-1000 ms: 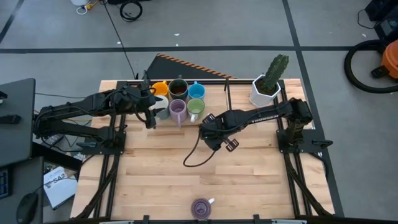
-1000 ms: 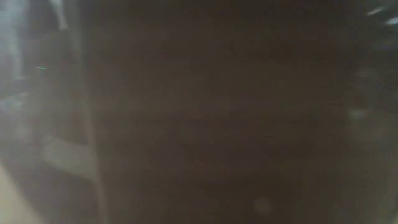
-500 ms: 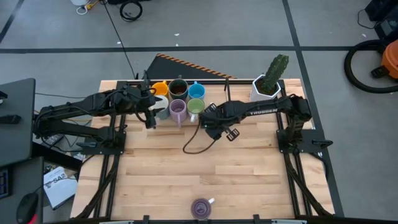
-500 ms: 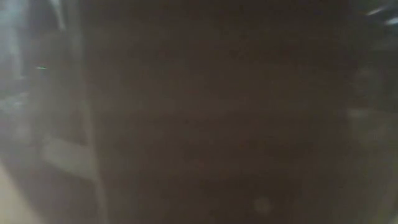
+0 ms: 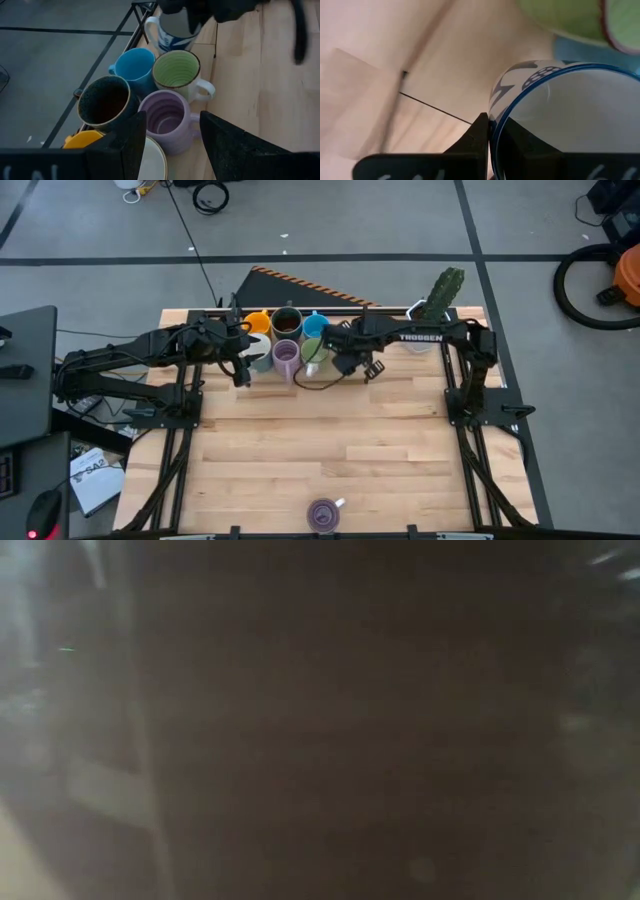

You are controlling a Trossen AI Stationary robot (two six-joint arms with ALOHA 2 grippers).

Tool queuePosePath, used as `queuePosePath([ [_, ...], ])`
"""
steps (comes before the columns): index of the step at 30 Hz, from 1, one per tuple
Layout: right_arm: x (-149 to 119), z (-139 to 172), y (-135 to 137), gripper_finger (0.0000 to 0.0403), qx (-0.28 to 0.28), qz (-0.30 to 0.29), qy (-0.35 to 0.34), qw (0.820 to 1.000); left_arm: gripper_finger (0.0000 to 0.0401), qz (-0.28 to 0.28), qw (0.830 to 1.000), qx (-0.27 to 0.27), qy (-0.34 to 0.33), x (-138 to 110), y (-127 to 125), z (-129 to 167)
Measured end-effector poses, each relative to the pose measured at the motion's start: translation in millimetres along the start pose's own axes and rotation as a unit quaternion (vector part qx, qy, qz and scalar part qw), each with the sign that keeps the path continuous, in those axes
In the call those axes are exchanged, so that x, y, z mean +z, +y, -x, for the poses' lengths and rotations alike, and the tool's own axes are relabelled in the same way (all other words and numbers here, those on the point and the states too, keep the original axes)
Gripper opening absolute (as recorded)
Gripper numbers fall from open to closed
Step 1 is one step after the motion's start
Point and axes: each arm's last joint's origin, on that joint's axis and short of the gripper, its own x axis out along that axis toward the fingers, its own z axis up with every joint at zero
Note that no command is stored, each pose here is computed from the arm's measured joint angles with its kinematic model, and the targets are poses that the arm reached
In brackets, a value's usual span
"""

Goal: Place coffee mugs
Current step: Put the blue patterned mug on the shelf

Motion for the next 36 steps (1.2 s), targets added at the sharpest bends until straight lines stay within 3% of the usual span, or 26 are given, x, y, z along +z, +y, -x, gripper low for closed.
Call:
queuePosePath([
  [10, -27, -11, -25, 0.0033, -0.003, 0.012, -0.022, 1.000, 0.0192, 0.001, 1.000, 0.004, -0.001, 0, 0, 0],
  [17, -44, -16, -37, 0.0035, 0.012, 0.010, -0.055, 0.998, 0.0192, -0.005, 0.998, 0.057, -0.020, 5, 4, 0],
  [21, -50, -18, -40, 0.0035, 0.017, 0.003, -0.061, 0.998, 0.0192, -0.005, 0.998, 0.059, -0.020, 5, 4, 0],
  [28, -48, -17, -39, 0.0036, 0.019, 0.018, -0.068, 0.997, 0.0192, -0.003, 0.998, 0.059, -0.020, 5, 4, 0],
  [36, -37, -14, -33, 0.0031, -0.010, 0.035, -0.023, 0.999, 0.0192, -0.003, 0.998, 0.059, -0.020, 5, 4, 0],
])
